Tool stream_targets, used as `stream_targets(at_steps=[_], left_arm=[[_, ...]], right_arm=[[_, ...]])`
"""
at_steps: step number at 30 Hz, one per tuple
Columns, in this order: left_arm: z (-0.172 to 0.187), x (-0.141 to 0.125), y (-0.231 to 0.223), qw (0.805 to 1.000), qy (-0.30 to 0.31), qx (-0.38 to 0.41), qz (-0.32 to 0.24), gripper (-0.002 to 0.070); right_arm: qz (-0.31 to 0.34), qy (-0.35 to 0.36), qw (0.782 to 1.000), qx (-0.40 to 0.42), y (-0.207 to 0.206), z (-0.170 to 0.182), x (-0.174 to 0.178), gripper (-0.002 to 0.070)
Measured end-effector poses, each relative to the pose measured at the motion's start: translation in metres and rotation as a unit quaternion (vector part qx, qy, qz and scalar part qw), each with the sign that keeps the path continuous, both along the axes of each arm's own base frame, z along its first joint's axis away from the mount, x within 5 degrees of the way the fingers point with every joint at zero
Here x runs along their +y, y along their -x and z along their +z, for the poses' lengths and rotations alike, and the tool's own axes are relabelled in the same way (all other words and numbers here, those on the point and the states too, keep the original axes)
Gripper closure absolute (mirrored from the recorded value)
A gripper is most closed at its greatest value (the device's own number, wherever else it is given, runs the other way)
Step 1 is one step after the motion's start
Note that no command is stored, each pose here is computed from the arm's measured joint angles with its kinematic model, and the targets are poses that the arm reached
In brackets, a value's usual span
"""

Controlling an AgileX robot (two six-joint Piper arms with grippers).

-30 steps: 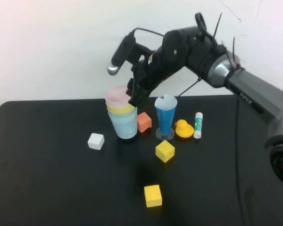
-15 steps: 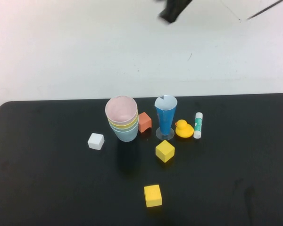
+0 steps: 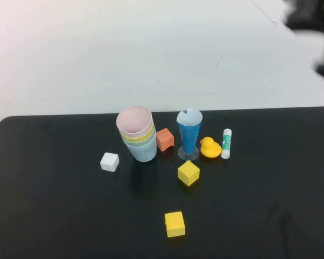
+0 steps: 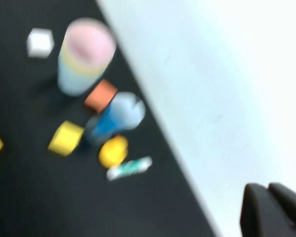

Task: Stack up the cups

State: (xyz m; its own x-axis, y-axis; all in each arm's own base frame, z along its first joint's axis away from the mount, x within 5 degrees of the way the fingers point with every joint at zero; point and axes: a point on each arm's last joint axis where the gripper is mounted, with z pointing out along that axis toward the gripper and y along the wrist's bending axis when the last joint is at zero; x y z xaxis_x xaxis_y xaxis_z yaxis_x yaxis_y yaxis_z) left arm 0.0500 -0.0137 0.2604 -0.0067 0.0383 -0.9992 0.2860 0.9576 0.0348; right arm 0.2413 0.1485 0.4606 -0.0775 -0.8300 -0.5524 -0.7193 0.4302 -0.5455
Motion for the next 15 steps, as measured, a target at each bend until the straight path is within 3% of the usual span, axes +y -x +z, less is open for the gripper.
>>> stream_targets(at_steps=[9, 15], left_arm=[[-0.005, -0.001, -0.002, 1.0, -0.006, -0.016, -0.002, 0.0676], [-0.016, 0.001, -0.002, 0.999, -0.025, 0.043, 0.007, 0.0676]], right_arm=[[-0.007, -0.006, 0.998, 0.055, 0.056, -0.054, -0.033, 0.0668], [-0.025, -0.047, 0.997, 0.051, 0.09, -0.095, -0.053, 0.0669]])
